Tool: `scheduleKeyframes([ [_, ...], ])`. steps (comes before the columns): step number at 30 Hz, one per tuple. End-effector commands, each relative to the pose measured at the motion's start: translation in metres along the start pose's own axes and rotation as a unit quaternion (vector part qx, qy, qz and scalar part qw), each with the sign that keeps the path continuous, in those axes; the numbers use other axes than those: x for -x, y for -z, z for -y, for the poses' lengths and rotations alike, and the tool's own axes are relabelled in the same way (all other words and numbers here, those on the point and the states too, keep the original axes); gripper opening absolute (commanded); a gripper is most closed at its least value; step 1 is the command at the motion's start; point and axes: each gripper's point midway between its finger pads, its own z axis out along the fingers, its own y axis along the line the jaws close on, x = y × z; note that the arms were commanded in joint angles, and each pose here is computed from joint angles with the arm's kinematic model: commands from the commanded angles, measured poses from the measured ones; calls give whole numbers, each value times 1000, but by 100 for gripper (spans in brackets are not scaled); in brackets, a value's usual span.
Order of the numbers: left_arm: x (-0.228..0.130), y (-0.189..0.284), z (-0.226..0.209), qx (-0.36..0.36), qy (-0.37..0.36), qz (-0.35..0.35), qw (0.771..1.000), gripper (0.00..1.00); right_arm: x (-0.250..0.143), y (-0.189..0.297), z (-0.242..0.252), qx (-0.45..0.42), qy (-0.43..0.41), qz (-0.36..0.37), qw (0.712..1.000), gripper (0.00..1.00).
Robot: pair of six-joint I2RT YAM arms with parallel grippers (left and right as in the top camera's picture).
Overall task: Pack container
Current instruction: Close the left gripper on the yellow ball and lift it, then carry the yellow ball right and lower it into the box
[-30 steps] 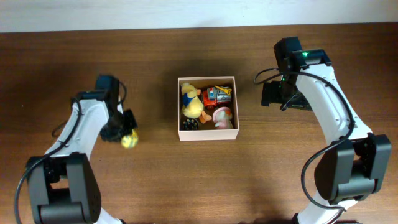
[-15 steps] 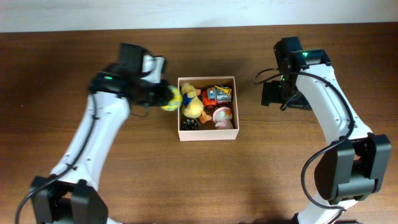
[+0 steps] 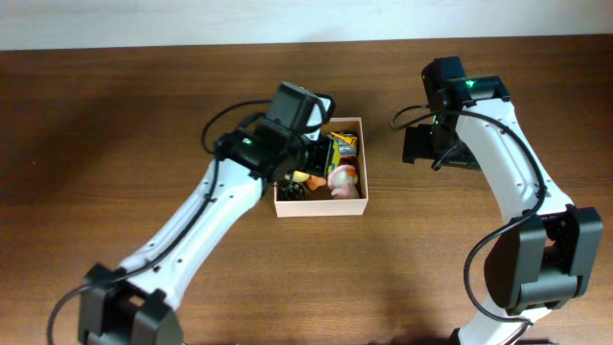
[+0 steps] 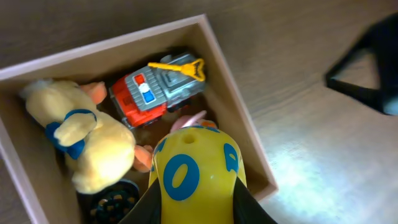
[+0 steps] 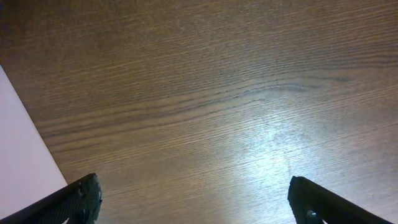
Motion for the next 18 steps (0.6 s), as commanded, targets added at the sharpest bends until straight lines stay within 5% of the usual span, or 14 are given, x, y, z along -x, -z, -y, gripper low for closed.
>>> scheduleKeyframes([
  [1, -4, -30, -18, 41, 20, -13, 999, 2, 0, 5, 2, 2, -5, 7, 1000, 99],
  [8, -19, -57, -27, 51, 28, -46, 997, 6, 0, 5, 2, 2, -5, 7, 1000, 99],
  [10, -22, -62, -28, 52, 28, -51, 997, 33, 0, 5, 2, 2, -5, 7, 1000, 99],
  [15, -24, -64, -28, 49, 29, -55, 997, 77, 0, 5, 2, 2, -5, 7, 1000, 99],
  [18, -19, -61, -21, 34, 29, -52, 998, 85, 0, 5, 2, 2, -5, 7, 1000, 99],
])
